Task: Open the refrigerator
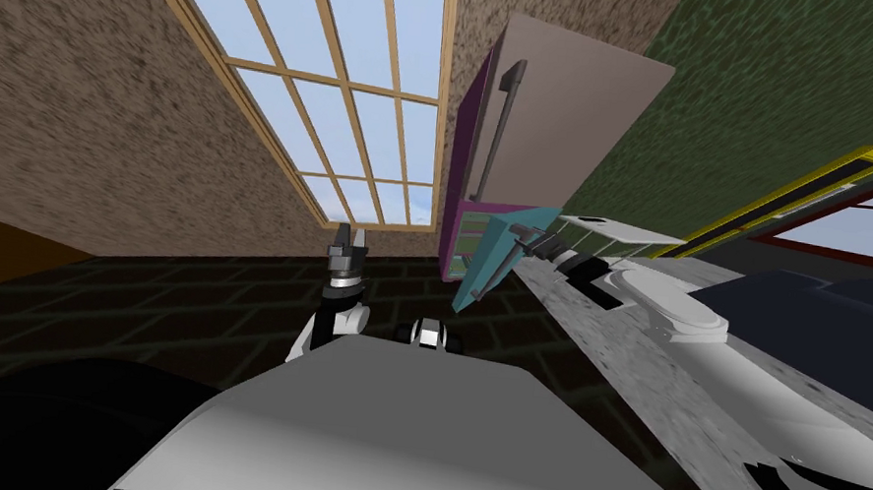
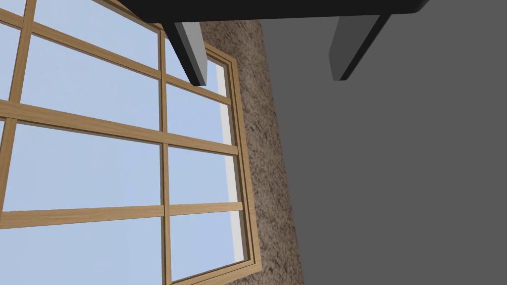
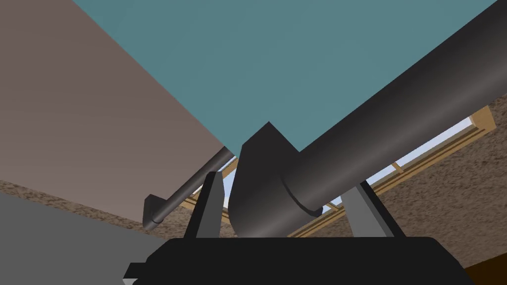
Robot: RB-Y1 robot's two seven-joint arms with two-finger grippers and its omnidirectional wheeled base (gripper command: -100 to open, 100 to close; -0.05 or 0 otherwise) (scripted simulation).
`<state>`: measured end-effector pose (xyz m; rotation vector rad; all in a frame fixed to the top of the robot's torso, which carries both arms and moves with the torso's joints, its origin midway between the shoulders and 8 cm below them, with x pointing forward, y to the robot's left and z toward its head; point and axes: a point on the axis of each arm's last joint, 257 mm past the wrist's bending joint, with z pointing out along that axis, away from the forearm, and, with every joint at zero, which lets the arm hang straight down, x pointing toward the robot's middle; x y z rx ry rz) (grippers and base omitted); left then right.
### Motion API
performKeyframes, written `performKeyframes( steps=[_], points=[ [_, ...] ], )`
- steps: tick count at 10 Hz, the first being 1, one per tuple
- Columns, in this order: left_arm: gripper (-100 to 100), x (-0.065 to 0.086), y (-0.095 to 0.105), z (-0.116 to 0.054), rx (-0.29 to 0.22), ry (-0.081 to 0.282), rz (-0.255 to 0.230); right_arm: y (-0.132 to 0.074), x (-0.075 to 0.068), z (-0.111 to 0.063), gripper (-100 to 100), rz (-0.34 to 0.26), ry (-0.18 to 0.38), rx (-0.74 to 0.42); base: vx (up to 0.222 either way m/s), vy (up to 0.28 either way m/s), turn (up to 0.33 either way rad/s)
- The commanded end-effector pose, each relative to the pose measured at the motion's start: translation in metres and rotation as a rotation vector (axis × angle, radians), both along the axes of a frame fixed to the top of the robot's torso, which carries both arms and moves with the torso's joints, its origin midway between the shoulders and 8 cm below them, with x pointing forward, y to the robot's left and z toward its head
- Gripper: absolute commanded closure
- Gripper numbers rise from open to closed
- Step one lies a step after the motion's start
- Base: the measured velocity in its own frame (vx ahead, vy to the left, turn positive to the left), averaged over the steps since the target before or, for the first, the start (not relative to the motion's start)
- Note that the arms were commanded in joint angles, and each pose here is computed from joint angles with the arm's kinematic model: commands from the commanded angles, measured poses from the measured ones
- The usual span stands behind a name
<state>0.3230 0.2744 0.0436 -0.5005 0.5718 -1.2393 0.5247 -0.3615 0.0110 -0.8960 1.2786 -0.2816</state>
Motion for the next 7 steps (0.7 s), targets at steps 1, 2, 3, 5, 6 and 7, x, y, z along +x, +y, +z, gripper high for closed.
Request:
performKeyframes(
  steps=[1, 2, 3, 5, 6, 7],
  points=[
    [0, 0.000, 0.000, 0.000, 0.000, 0.000, 0.000, 0.026, -0.009, -0.001, 100, 0.061, -0.001, -0.002, -0.049, -0.277, 0.030],
    [0, 0.000, 0.000, 0.000, 0.000, 0.000, 0.000, 0.040, -0.014, -0.001, 100, 0.098, 0.000, -0.002, -0.066, -0.289, 0.016],
    [0, 0.000, 0.000, 0.000, 0.000, 0.000, 0.000, 0.040, -0.014, -0.001, 100, 0.098, 0.000, -0.002, -0.081, -0.239, 0.023],
    [0, 0.000, 0.000, 0.000, 0.000, 0.000, 0.000, 0.069, -0.027, -0.002, 100, 0.172, 0.001, -0.002, -0.074, -0.308, 0.026],
    [0, 0.000, 0.000, 0.000, 0.000, 0.000, 0.000, 0.069, -0.027, -0.002, 100, 0.172, 0.001, -0.002, -0.075, -0.260, 0.027],
    [0, 0.000, 0.000, 0.000, 0.000, 0.000, 0.000, 0.083, -0.033, -0.002, 100, 0.209, 0.001, -0.002, -0.041, -0.252, 0.006]
  ],
)
